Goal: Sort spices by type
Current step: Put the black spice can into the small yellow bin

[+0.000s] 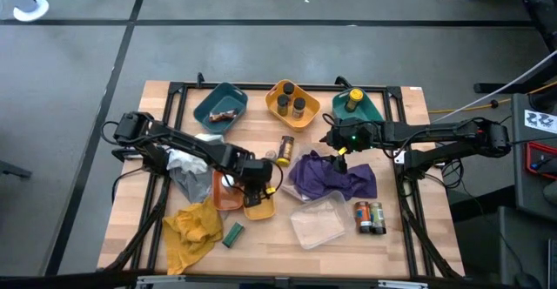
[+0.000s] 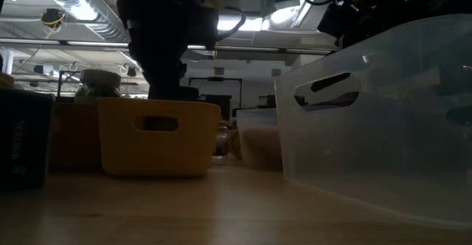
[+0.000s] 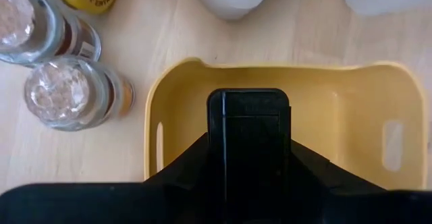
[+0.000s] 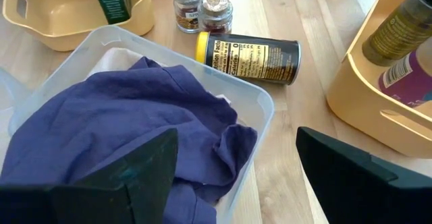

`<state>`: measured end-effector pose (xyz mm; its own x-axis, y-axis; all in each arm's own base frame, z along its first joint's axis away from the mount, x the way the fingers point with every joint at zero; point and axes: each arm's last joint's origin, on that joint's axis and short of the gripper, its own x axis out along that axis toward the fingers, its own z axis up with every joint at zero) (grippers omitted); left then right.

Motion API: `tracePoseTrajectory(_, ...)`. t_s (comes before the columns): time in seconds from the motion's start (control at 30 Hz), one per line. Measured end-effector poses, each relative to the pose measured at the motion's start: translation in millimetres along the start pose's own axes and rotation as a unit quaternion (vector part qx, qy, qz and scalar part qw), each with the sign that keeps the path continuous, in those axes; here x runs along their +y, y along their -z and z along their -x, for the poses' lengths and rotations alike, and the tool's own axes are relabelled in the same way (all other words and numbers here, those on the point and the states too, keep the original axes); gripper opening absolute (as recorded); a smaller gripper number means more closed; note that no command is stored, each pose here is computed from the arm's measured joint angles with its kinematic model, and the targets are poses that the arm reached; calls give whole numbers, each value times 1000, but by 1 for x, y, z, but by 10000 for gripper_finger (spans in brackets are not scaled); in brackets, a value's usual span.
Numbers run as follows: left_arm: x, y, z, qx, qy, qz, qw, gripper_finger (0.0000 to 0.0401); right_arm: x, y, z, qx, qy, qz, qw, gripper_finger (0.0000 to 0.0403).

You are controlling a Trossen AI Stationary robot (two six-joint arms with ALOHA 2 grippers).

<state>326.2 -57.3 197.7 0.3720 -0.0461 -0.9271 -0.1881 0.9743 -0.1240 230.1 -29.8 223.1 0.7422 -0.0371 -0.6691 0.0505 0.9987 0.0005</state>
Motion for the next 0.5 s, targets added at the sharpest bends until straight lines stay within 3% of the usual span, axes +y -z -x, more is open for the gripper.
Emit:
tracePoseTrajectory(0.3,1,1,-4,-7,3,4,1000,125,0,0,0,0,0,0,1000,301)
tracePoseTrajectory(0.5,0,1,-4,-7,3,12,1000,175,0,0,0,0,0,0,1000,301)
